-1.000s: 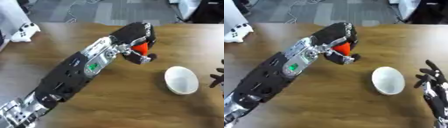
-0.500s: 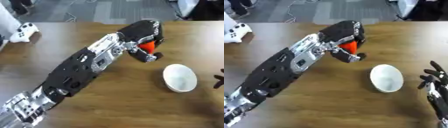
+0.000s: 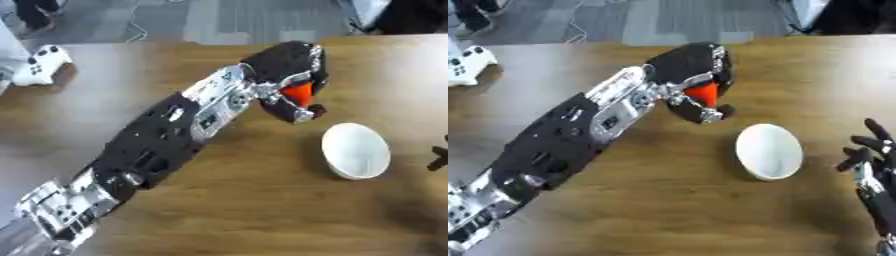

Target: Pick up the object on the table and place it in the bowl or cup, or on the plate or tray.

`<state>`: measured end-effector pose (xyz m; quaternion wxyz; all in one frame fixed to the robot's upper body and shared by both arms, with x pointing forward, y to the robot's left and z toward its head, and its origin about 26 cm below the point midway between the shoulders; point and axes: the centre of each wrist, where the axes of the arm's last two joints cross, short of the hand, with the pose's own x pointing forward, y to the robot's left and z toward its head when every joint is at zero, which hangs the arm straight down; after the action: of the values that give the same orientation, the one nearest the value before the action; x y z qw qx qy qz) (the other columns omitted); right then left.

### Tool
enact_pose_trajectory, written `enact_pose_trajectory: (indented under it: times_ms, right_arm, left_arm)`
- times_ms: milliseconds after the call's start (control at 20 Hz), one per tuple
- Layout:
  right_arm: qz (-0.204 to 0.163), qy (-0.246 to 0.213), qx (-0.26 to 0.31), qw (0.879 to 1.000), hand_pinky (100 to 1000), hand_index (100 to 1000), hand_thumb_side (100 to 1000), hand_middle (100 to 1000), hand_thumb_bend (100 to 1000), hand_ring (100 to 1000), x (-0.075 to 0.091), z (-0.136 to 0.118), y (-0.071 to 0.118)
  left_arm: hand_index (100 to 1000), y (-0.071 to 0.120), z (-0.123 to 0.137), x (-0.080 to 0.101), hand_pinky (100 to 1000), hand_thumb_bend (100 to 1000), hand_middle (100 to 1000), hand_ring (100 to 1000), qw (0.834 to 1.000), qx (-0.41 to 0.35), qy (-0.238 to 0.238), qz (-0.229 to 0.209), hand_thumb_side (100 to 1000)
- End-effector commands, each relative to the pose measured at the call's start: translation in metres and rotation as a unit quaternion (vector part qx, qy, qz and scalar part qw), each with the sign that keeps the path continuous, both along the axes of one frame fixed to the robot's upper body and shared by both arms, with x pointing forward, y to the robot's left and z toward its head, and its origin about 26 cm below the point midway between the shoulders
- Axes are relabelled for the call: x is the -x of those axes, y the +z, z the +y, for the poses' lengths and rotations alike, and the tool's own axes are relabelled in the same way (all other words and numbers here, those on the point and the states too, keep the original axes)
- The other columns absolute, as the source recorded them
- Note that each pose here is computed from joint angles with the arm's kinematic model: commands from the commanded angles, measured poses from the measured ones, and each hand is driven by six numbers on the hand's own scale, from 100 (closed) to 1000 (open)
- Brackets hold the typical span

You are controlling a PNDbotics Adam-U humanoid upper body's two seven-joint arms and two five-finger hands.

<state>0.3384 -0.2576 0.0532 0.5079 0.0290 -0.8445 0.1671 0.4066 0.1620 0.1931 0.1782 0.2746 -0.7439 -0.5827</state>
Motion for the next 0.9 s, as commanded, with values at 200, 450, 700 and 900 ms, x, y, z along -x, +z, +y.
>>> enact_pose_trajectory:
  times_ms: [200, 450, 700, 900]
  right_arm:
    - [-0.021, -0.011, 0.007, 1.0, 879, 748, 397, 1000, 100, 622, -0.002, -0.004, 0.012]
    - [-0.017, -0.022, 0.008, 1.0, 883, 745, 389, 1000, 100, 612, -0.001, -0.007, 0.009]
    - [-0.019, -0.043, 0.009, 0.999, 882, 744, 383, 1000, 100, 604, -0.001, -0.012, 0.009]
    - [-0.019, -0.054, 0.008, 0.998, 882, 742, 380, 1000, 100, 595, -0.001, -0.016, 0.008]
  left_arm:
    - [234, 0.007, -0.003, -0.003, 750, 279, 100, 100, 1.0, -0.008, -0.007, -0.014, 100]
    - [237, 0.004, -0.009, -0.004, 760, 273, 100, 100, 0.999, -0.03, -0.021, -0.012, 100]
    - [239, 0.003, -0.018, -0.006, 763, 269, 100, 100, 0.998, -0.045, -0.037, -0.011, 100]
    - [240, 0.001, -0.026, -0.007, 766, 267, 100, 100, 0.997, -0.055, -0.05, -0.011, 100]
